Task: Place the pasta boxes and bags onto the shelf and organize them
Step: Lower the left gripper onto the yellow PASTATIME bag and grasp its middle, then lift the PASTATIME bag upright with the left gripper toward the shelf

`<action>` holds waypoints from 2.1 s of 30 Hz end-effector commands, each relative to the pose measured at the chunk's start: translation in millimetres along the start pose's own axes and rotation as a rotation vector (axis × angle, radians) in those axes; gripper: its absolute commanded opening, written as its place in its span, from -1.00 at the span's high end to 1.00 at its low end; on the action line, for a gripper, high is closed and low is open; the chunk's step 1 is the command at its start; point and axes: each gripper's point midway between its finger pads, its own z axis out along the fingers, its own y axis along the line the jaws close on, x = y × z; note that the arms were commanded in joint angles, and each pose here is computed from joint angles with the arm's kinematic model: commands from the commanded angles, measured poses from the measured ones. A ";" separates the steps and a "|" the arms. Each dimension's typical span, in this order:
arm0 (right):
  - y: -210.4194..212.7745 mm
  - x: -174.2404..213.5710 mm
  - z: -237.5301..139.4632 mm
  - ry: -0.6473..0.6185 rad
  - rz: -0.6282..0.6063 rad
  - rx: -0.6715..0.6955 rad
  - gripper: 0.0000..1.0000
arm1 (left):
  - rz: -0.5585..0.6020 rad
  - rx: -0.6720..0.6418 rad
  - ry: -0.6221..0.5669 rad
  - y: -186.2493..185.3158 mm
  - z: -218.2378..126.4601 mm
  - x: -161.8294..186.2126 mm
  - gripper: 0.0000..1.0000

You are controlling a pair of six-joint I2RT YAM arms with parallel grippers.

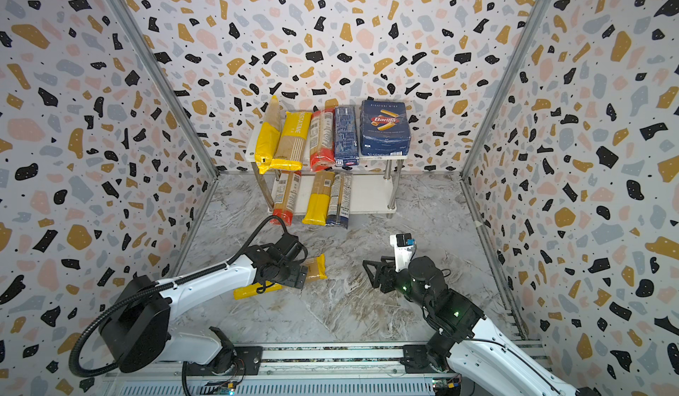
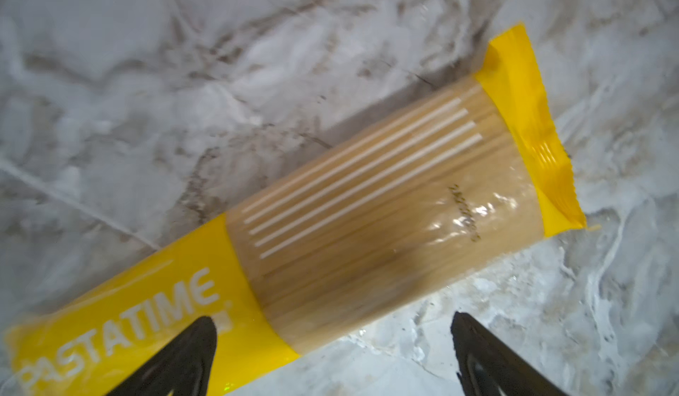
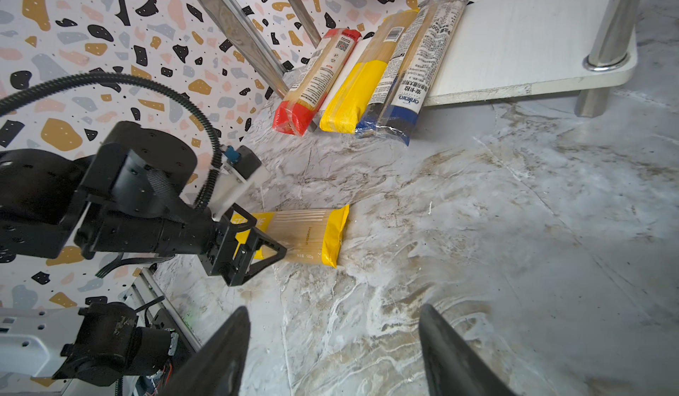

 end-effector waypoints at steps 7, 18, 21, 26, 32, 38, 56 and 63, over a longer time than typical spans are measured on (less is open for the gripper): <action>8.3 -12.1 -13.2 -0.027 -0.030 -0.023 -0.47 | 0.498 -0.273 0.069 -23.8 -0.8 -30.6 -0.99; 9.6 -15.8 -25.3 -0.007 -0.069 -0.005 -0.49 | 0.558 -0.238 0.040 14.1 9.9 -39.1 -0.99; 10.7 -22.6 -25.2 -0.001 -0.090 0.011 -0.49 | 0.559 -0.172 0.035 5.9 3.8 -34.3 -0.99; 12.2 -30.0 -23.8 0.000 -0.106 0.011 -0.49 | 0.554 -0.085 0.023 -2.6 -4.2 -21.1 -0.99; 7.9 -24.1 -17.4 0.032 -0.083 -0.007 -0.50 | 0.562 -0.042 0.055 -7.7 -3.6 -13.5 -0.99; 3.5 -29.2 -22.6 0.013 -0.085 -0.004 -0.50 | 0.622 -0.084 0.168 -4.0 26.6 -4.1 -0.99; -12.2 -31.5 -21.6 0.017 -0.064 0.018 -0.50 | 0.669 -0.027 0.226 -21.4 57.4 -5.9 -1.00; -13.5 -30.9 -19.2 0.019 -0.057 0.015 -0.50 | 0.637 -0.142 0.188 1.4 44.6 -6.9 -0.99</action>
